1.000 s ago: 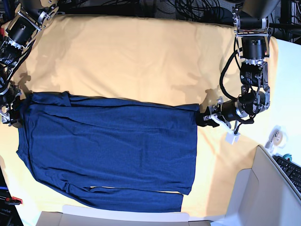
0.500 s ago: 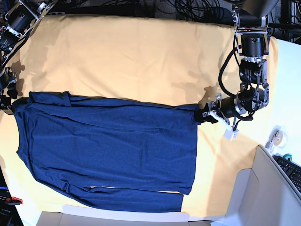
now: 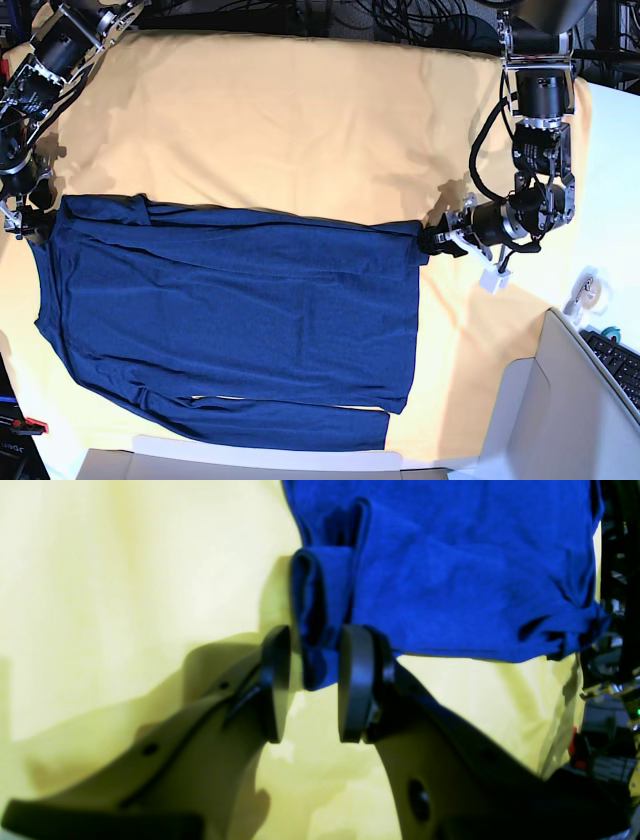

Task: Fold the T-shirt properly
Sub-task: 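Lift the shirt by the shoulder edge with both grippers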

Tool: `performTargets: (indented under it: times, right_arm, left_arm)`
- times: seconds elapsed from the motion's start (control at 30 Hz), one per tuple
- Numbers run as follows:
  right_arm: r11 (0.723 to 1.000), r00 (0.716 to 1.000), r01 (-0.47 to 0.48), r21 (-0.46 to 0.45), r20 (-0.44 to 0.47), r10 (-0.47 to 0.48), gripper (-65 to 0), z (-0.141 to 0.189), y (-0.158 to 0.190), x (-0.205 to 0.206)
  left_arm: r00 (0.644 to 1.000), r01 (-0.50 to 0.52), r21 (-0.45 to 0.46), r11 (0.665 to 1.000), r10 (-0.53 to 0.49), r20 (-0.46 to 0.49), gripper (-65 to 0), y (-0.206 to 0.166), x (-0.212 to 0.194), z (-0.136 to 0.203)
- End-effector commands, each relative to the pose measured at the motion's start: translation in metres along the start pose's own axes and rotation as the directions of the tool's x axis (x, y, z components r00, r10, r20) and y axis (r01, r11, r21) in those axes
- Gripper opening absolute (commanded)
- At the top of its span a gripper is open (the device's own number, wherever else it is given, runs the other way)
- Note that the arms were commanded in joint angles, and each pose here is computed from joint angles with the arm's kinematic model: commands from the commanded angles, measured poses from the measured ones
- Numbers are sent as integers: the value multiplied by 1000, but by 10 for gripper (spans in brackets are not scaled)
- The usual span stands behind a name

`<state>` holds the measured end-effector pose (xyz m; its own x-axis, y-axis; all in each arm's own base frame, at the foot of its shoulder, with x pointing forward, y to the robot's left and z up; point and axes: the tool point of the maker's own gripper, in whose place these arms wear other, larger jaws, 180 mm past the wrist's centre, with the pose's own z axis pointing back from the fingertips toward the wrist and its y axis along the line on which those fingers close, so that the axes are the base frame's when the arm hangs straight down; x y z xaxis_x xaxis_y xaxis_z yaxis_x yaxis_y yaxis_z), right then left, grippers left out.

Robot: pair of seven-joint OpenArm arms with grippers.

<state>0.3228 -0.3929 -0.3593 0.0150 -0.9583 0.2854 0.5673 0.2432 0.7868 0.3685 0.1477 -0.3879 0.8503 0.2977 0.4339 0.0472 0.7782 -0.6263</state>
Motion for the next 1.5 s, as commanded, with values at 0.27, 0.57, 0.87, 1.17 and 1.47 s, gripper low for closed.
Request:
performTargets:
  times: [0.27,0.57,0.87,1.17,1.47]
  right_arm:
    - [999,999,32,-15,-28,-32,-232,-27,11,-9]
    - [998,996,69,-12,-60,-69,-238,-40,16,-17]
    - [998,996,67,-10,-63,-67,-650,-40,16,-18]
    - [998,995,68,-12,-68,-69,-640,-40,15,-21]
    - [997,995,70,-11,-73,-71,-640,-40,16,-23]
  left_arm:
    - [998,27,-19,999,-26,53,-484,-8,21,7]
    - [998,27,-16,1000,-26,53,-484,-7,21,8]
    - [999,31,12,999,-32,28,-474,4,22,17]
    - [1000,19,-8,1000,-19,23,-417,-2,17,10]
    - [996,-89,-32,996,88,-26,-417,1,-8,-17]
